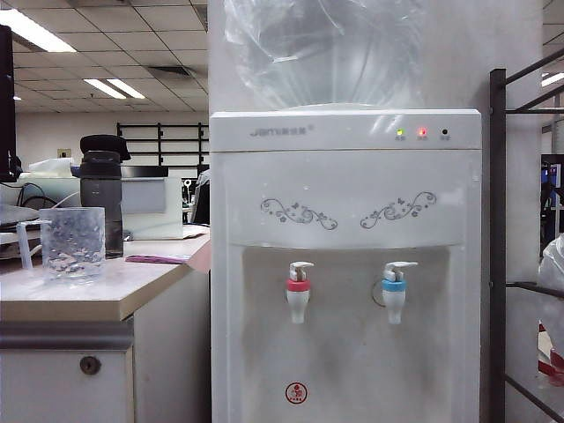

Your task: Pick up the plastic mug from the left desk, go to the hot water outlet of the water dispenser, press the vertical switch to get some water, then put the mug back on the desk.

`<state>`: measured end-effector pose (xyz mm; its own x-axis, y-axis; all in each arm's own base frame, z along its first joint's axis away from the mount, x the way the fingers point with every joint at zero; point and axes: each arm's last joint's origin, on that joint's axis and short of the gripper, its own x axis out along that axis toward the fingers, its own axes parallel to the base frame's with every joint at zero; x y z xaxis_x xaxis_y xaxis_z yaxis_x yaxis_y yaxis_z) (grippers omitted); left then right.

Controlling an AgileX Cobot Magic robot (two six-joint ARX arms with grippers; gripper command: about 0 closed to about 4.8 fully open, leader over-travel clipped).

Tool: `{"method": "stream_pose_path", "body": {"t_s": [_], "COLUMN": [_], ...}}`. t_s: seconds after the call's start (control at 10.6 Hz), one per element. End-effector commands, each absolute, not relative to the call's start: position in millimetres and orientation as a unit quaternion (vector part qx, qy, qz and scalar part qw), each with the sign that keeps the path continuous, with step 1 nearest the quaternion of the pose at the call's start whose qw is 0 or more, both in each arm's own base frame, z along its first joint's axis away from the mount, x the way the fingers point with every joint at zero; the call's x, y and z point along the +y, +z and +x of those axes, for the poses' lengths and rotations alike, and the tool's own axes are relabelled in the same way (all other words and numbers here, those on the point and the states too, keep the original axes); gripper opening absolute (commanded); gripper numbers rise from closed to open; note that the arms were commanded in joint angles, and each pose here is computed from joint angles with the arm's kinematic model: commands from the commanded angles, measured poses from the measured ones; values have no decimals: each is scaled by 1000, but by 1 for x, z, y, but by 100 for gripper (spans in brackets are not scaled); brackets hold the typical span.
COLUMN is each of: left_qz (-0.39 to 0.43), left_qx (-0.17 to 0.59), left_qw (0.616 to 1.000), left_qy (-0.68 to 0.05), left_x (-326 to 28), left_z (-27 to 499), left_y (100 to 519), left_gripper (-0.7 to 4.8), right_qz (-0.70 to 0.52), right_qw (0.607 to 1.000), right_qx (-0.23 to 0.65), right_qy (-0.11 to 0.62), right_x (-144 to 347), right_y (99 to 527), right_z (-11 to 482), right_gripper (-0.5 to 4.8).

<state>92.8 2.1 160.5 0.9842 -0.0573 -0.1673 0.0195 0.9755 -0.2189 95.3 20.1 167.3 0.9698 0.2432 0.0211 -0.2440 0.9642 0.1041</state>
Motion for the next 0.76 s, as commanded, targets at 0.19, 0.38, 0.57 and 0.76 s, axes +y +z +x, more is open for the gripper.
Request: {"method": "stream_pose_path", "body": {"t_s": [0.19,0.38,0.57,0.76], "left_qz": [-109,-109,-109,-122], "left_qx": [45,51,49,35], "left_qw": [991,992,992,988], "left_qy": [-57,-41,-48,-84], "left_x": [0,1,1,-1], "left_z": [93,93,93,91], "left_y": [171,169,170,181], "left_gripper": [-6,-6,-6,115], "right_qz": [55,55,55,53], "right_qw": [991,991,991,986], "right_qx": [-7,-8,-4,-1], "right_qy": [118,119,119,157], "right_x": [20,20,20,21], "right_y": [168,168,167,181], "right_z": [95,95,95,91], "right_gripper": [-6,-6,-6,157]}}
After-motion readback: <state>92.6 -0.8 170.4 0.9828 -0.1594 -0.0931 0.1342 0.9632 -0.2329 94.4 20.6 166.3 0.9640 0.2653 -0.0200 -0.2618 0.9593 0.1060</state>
